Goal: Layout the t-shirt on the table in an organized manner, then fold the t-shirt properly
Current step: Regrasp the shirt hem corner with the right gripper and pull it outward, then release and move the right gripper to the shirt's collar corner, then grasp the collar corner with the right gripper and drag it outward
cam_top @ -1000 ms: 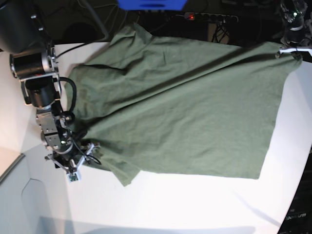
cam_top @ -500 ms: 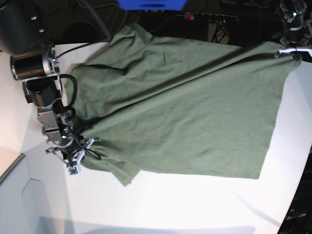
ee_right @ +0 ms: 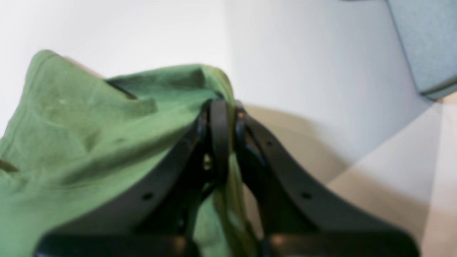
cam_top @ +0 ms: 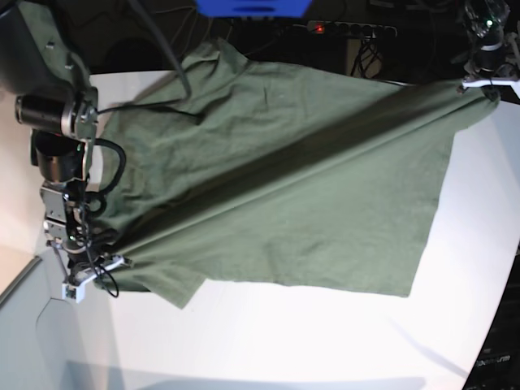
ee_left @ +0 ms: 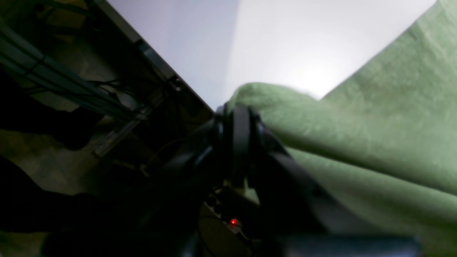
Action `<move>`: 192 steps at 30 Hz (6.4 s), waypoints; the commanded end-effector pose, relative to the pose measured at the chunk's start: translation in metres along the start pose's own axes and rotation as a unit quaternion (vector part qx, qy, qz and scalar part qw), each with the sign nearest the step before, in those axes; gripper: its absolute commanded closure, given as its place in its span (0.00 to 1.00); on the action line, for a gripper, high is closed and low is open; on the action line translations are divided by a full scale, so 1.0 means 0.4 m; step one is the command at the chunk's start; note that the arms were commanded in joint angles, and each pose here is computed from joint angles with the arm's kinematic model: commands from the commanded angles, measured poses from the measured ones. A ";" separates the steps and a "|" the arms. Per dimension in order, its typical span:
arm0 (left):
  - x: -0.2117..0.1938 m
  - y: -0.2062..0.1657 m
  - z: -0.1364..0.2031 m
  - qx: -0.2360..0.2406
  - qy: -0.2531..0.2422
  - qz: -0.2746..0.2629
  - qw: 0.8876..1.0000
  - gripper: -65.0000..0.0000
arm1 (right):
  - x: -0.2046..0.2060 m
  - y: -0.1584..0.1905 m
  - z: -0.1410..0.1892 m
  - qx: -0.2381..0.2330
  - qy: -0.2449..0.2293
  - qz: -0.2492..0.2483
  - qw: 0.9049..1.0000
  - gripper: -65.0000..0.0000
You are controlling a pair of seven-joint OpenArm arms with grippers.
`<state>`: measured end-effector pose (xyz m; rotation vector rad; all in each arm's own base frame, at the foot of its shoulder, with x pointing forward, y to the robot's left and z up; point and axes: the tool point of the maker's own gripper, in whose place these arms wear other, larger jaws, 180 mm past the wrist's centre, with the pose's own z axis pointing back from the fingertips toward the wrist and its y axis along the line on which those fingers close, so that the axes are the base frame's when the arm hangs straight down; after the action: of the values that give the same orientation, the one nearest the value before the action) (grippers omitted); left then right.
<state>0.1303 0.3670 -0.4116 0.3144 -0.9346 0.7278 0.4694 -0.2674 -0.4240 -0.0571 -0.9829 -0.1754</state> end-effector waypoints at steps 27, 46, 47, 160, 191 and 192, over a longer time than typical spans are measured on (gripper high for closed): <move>0.053 -0.071 -0.020 -0.015 -0.040 0.035 0.998 1.00 | 0.048 -0.032 0.108 -0.014 -0.087 0.053 0.995 0.45; 0.119 -0.126 -0.053 -0.033 -0.070 0.054 0.996 1.00 | -0.240 0.144 0.135 0.090 0.072 0.088 0.989 0.46; 0.122 -0.130 -0.058 -0.033 -0.072 0.056 0.995 1.00 | -0.239 0.147 0.116 0.091 0.081 0.082 0.989 0.46; 0.181 -0.227 -0.095 -0.060 -0.097 0.108 0.988 1.00 | -0.391 0.277 0.476 0.152 0.124 0.143 0.970 0.48; 0.174 -0.224 -0.095 -0.059 -0.094 0.106 0.988 1.00 | -0.387 0.254 0.639 0.142 0.124 0.151 0.970 1.00; 0.174 -0.224 -0.095 -0.059 -0.094 0.106 0.988 1.00 | -0.393 0.253 0.652 0.142 0.127 0.150 0.970 1.00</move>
<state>0.2356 0.3456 -0.3870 0.1652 -1.1389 0.8595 0.1823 -0.1158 -0.4149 0.0749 -0.6901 0.2342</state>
